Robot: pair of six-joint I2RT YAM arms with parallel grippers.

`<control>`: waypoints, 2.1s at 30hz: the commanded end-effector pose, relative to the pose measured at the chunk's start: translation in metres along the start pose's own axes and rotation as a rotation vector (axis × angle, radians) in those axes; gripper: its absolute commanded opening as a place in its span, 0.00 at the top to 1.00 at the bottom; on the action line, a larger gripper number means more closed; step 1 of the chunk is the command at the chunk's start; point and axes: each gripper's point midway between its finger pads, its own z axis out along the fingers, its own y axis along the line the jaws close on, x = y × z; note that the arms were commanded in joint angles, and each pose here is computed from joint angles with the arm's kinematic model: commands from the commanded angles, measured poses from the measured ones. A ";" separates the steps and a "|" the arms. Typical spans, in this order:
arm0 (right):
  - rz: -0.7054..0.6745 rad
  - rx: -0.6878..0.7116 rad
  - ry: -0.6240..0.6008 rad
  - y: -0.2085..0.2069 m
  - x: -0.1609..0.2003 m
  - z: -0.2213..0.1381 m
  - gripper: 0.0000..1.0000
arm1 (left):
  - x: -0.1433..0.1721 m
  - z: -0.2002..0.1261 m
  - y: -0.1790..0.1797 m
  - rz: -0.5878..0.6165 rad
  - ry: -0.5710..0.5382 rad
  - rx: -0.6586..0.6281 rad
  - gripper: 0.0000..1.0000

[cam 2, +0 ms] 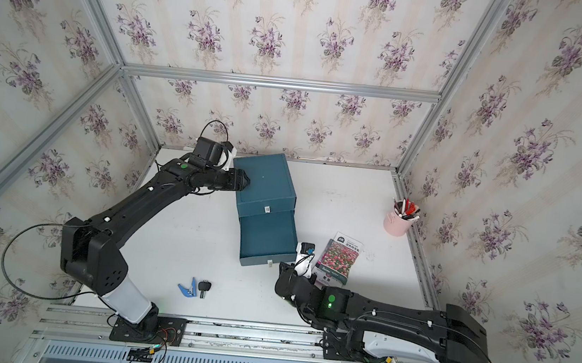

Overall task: Take the seed bags out of the drawer
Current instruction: Close the drawer in the storage box, then move the storage box to the center of the board.

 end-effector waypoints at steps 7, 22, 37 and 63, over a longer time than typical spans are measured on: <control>-0.046 -0.130 -0.066 0.046 -0.044 0.037 0.67 | 0.045 0.014 0.017 0.134 0.153 -0.146 0.49; -0.149 -0.082 -0.219 0.051 -0.094 0.103 0.68 | 0.057 0.011 0.004 0.227 0.171 -0.101 0.65; -0.106 -0.111 -0.219 0.058 -0.100 0.100 0.27 | 0.062 0.000 0.008 0.186 0.179 -0.096 0.61; -0.009 0.013 0.121 0.026 -0.206 0.091 0.39 | 0.064 -0.014 -0.016 -0.012 0.152 0.089 0.34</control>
